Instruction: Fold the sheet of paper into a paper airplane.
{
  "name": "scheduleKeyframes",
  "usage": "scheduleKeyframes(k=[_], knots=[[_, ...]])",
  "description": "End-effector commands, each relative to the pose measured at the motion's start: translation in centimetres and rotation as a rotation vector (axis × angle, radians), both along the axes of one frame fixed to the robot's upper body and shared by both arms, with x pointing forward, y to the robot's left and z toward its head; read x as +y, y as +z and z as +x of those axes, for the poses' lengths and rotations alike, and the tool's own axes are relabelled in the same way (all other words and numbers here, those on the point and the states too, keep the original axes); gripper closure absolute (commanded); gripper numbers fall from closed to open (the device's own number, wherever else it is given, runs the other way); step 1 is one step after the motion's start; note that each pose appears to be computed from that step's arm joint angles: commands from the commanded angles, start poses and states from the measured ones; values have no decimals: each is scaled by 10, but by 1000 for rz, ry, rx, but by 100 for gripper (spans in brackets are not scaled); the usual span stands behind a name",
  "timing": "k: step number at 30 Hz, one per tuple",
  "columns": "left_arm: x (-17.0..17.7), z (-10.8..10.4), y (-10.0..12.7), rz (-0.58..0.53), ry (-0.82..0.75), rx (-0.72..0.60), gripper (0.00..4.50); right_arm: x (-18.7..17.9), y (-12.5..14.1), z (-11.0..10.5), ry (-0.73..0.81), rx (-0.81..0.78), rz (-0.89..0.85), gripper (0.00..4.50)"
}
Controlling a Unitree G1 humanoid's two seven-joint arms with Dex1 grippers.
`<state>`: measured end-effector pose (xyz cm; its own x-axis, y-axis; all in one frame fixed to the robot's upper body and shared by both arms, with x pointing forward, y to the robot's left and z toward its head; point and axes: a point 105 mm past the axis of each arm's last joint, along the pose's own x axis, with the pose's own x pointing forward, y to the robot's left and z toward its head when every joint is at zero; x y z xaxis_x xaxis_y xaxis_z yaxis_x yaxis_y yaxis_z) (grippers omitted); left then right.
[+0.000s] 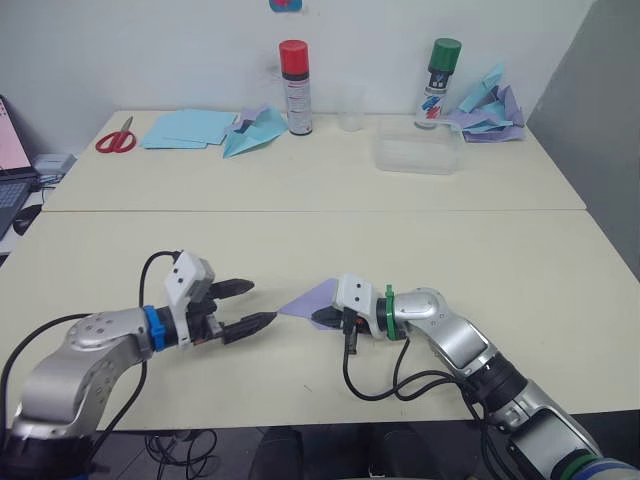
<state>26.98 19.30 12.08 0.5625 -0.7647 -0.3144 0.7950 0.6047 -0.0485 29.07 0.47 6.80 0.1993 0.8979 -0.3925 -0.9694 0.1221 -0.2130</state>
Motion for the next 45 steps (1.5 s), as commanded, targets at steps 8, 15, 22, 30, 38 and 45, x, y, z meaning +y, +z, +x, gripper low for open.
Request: scheduleKeyframes(k=[8, 15, 22, 30, 38, 45], knots=[[-34, 53, -14, 39, -184, -32, 0, -8, -9, -6, 12, 27, -28, 445], [-55, 66, -23, 40, -310, 3, 85, -10, -4, -2, -20, 24, -19, 450], [-70, 63, -25, 22, -377, 16, 285, -12, -3, -1, -45, 30, -16, 450], [-66, 58, -32, 24, -373, 38, 443, -13, -1, 1, -57, 33, -4, 450], [-57, 55, -32, 40, -331, 46, 443, -3, 14, -1, -26, 19, 54, 450], [-47, 48, -28, 45, -276, 64, 443, -5, 17, 2, -12, -10, 35, 450]])
